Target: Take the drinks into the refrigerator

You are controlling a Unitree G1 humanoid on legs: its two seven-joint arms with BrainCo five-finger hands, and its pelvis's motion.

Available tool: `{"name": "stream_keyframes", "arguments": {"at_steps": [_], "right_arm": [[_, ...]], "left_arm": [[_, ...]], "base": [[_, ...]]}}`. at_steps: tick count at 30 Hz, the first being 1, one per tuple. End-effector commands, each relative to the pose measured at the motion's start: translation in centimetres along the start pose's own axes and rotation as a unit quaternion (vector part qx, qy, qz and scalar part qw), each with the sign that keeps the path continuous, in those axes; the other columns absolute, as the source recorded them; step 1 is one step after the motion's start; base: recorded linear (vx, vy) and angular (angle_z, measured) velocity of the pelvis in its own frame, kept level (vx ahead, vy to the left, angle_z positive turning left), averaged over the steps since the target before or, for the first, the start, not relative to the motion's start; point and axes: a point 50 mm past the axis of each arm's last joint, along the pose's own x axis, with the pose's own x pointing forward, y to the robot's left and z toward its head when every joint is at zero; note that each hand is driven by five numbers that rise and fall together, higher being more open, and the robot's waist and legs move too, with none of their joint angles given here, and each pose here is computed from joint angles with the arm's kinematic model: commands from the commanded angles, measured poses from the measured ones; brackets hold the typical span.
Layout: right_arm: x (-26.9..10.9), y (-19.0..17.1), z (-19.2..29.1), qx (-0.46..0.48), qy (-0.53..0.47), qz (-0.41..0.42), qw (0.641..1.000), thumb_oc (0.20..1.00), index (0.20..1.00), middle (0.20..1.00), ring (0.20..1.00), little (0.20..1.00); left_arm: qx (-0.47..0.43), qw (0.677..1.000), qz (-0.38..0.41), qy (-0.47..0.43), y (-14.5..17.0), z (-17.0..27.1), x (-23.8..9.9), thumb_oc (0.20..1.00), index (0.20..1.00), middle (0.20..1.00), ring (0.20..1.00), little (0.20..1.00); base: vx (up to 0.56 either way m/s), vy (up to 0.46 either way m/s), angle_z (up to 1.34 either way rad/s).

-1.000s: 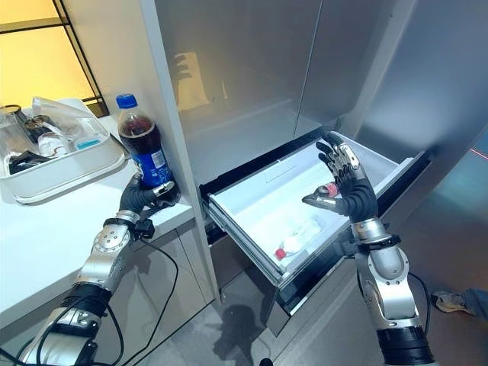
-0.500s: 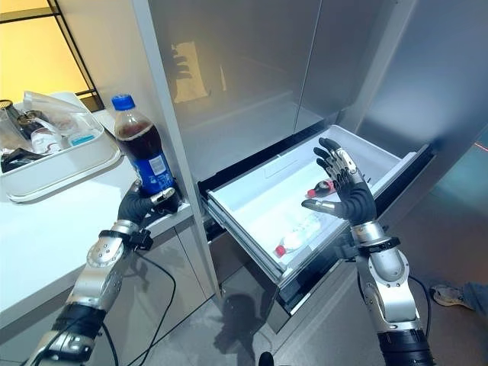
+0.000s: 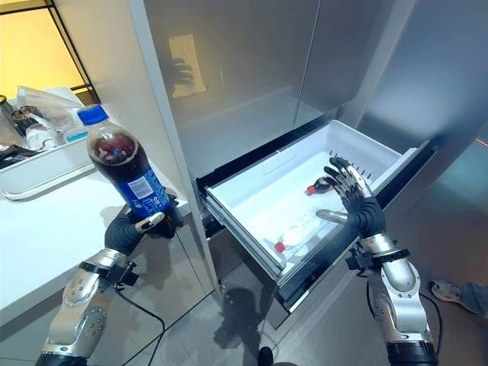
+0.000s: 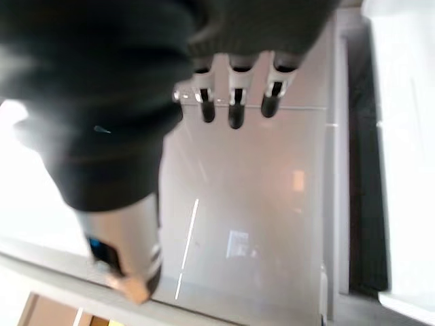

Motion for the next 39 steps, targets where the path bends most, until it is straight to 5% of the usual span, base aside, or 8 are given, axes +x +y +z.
{"name": "stream_keyframes", "arguments": {"at_steps": [1,15,26,39], "right_arm": [[0.6,-0.1,0.4,0.062,0.007,0.067,0.996,1.000,1.000,1.000,1.000,1.000],[3.9,2.4,-0.5,0.160,0.074,0.202,0.963,1.000,1.000,1.000,1.000,1.000],[6.4,5.7,-0.7,0.198,0.073,0.261,0.942,1.000,1.000,1.000,1.000,1.000],[7.9,14.3,-1.0,0.268,0.091,0.394,0.874,1.000,1.000,1.000,1.000,1.000]], "left_arm": [[0.044,0.987,-0.097,-0.120,-1.1,5.7,1.7,0.200,0.200,0.200,0.200,0.200],[0.004,0.954,-0.295,-0.048,-5.8,5.1,2.0,0.200,0.200,0.200,0.200,0.200],[0.006,0.941,-0.339,-0.014,-7.0,4.5,2.4,0.200,0.200,0.200,0.200,0.200],[0.014,0.929,-0.370,0.016,-8.4,3.1,3.3,0.200,0.200,0.200,0.200,0.200]], "base": [[0.00,0.000,0.00],[-0.01,-0.007,0.03],[0.00,0.000,0.00],[0.00,0.000,0.00]]}}
